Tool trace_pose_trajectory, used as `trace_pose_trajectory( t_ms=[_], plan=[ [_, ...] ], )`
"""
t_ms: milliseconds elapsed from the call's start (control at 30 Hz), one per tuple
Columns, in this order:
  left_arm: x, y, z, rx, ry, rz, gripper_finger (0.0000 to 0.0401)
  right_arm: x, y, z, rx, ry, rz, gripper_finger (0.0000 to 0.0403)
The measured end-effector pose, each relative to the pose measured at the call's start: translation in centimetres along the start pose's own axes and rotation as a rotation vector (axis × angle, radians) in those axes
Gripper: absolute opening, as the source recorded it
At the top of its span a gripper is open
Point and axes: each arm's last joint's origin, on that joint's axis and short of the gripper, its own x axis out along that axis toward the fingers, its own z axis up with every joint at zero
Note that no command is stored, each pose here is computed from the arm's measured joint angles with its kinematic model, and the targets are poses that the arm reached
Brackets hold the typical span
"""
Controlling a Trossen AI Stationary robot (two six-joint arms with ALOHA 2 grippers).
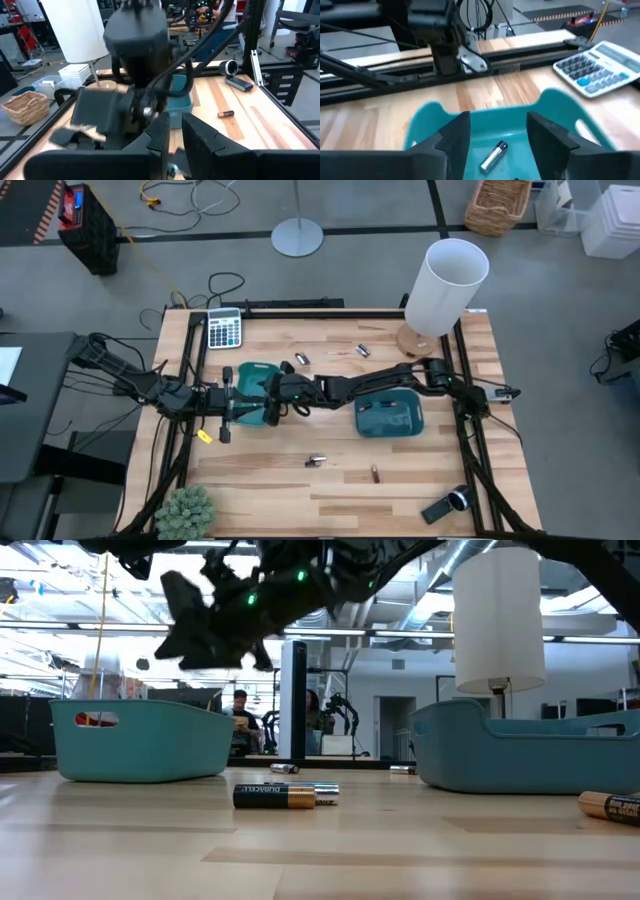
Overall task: Sort batteries
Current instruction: Put the black battery into the dark blue bin
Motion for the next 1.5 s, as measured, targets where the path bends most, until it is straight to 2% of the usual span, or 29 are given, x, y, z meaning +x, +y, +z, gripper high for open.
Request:
trace_pose_trajectory(
  t_ms=[67,200,467,700,900,1100,1267,1500],
  plan=[
    [0.0,0.0,0.0,0.0,-0.001,0.0,0.0048,-0.5,0.3,0.1,-0.044,0.003,-0.036,0.0213],
    [0.0,0.0,-0.1,0.004,0.005,0.0,0.0048,-1.9,1.0,-1.4,-0.119,0.01,-0.099,0.0204],
    [0.1,-0.1,-0.6,0.036,0.055,-0.002,0.0048,-8.9,-0.7,-4.6,-0.022,-0.056,-0.157,0.0194],
    [1.8,-0.9,-1.7,0.099,0.125,0.005,0.0048,-16.3,-0.8,-5.1,-0.004,-0.106,-0.264,0.0192],
    [5.2,-2.0,-3.1,0.135,0.138,0.029,0.0051,-22.1,-0.2,-5.0,-0.013,-0.171,-0.288,0.0191],
    [9.4,-3.7,-3.8,0.172,0.108,-0.101,0.0075,-26.9,0.3,-5.9,-0.002,-0.223,-0.34,0.0191],
    [13.4,-5.1,-4.3,0.202,0.162,-0.165,0.0088,-29.4,1.1,-6.3,0.006,-0.25,-0.291,0.0191],
    [19.9,-7.4,-4.2,0.363,0.183,-0.347,0.0089,-31.5,2.1,-6.0,-0.034,-0.274,-0.252,0.0191]
  ],
)
